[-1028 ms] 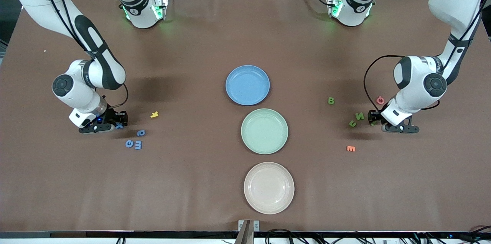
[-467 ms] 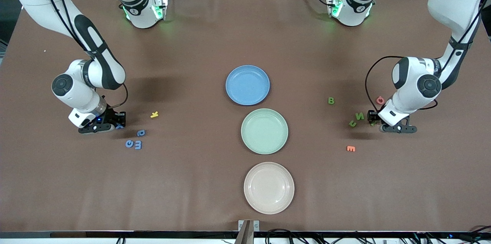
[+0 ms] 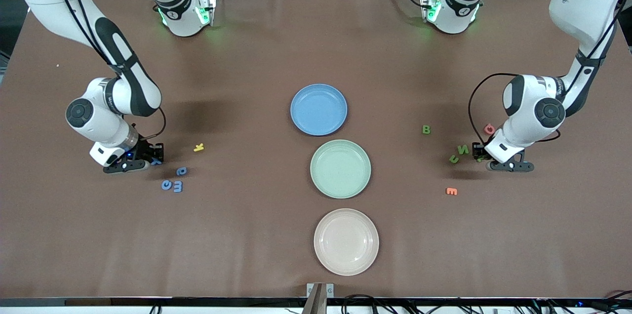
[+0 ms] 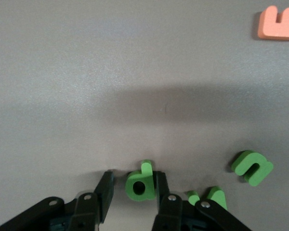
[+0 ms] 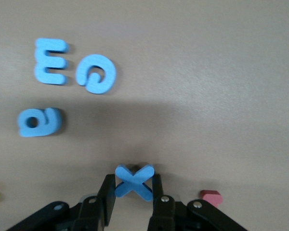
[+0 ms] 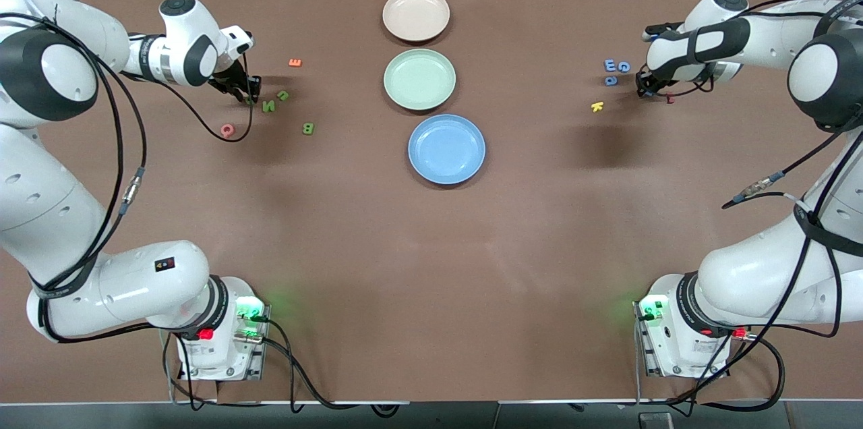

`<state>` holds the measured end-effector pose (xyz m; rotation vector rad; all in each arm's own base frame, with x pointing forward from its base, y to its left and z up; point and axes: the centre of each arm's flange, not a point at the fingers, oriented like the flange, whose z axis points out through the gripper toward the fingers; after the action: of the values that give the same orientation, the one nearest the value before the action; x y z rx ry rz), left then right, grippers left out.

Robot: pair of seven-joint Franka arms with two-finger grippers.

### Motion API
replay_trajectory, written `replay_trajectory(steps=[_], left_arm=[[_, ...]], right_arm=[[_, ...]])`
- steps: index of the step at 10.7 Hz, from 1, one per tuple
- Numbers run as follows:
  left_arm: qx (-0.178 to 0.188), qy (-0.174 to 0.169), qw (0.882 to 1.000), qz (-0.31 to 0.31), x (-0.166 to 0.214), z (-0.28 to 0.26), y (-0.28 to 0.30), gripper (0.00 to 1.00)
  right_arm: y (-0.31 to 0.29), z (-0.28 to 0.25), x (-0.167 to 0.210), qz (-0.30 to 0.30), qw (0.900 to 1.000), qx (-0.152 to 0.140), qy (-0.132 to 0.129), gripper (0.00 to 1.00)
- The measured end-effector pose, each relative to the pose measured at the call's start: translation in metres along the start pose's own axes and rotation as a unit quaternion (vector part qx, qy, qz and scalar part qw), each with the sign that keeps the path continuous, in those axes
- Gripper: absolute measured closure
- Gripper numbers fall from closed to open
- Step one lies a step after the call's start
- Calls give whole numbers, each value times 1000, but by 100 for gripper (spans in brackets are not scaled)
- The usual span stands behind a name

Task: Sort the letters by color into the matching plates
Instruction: 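Move the blue X to the blue plate while the left gripper lifts the p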

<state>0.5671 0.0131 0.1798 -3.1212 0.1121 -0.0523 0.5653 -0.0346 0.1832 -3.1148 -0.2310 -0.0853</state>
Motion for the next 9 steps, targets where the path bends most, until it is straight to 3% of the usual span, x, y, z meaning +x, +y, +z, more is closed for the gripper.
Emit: replay_trajectory(steps=[4, 5, 6, 9], left_arm=[[-1, -1, 1000, -2, 2, 3, 1, 59], [-2, 1, 1000, -1, 3, 2, 3, 67], [-2, 2, 1000, -2, 4, 2, 4, 73], [-3, 8, 1000, -13, 12, 0, 4, 73]], right_arm=[[-35, -36, 17, -2, 1000, 8, -15, 65], [-51, -44, 22, 6, 1000, 10, -19, 65], [-74, -51, 28, 16, 1000, 11, -18, 65], [-157, -61, 37, 33, 999, 14, -12, 65]])
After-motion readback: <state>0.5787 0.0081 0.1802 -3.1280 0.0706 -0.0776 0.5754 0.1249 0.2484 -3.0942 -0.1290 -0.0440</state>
